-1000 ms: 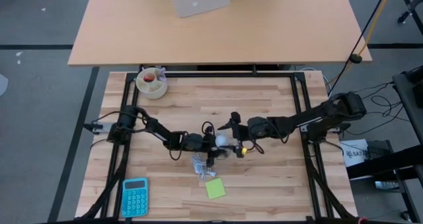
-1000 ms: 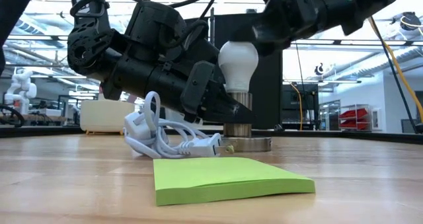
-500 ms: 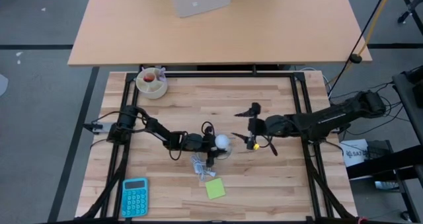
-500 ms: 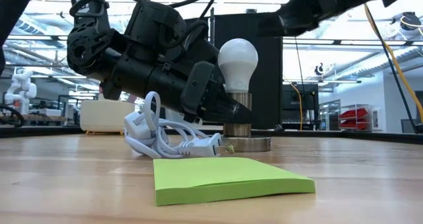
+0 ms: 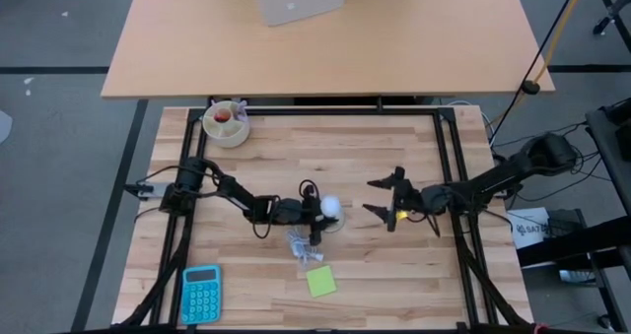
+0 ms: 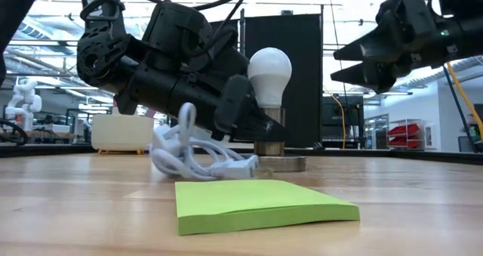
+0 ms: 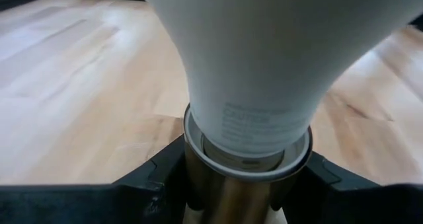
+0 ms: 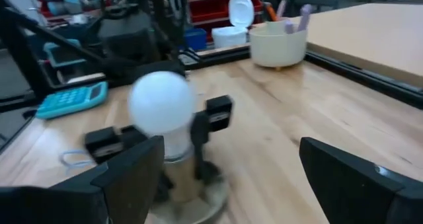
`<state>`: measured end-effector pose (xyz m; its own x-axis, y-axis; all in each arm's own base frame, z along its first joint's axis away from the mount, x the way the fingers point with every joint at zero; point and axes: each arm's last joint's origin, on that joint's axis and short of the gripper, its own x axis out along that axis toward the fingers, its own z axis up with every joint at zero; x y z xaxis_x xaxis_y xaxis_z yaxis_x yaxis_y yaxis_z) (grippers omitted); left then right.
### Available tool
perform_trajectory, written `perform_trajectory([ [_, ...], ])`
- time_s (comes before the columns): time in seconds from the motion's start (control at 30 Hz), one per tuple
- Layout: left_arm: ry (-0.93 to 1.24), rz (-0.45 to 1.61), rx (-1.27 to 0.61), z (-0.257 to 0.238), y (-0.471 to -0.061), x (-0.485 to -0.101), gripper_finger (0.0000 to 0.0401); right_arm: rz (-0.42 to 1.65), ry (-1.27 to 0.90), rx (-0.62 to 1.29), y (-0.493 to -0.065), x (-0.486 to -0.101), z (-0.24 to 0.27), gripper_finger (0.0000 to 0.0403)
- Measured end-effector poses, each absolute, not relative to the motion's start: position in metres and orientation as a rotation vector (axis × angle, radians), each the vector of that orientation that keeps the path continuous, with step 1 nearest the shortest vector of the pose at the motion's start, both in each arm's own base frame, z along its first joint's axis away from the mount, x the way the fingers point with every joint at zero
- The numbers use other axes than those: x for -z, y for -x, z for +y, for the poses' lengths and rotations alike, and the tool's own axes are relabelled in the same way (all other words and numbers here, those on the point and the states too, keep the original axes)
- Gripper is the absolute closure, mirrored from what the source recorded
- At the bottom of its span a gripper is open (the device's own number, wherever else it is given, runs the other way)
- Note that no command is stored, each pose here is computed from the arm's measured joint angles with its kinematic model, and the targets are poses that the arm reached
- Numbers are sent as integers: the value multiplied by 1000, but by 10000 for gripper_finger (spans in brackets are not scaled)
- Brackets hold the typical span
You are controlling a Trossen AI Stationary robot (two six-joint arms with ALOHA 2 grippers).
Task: Screw lightbulb
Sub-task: Remove the lightbulb from the lamp
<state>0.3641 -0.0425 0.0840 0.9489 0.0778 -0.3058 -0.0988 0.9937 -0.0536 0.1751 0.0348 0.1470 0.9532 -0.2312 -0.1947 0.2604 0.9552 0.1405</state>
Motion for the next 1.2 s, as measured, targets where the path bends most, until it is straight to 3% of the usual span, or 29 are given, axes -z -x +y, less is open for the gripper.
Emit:
perform_trajectory([
  [0.37, 89, 295, -213, -32, -364, -84, 220, 195, -77, 235, -219, -158, 52, 58],
  [0.7, 90, 295, -217, -32, -364, -84, 220, 185, -91, 329, -263, -143, 63, 58],
  [1.2, 95, 293, -216, -32, -364, -84, 220, 155, -22, 437, -296, -121, 72, 60],
])
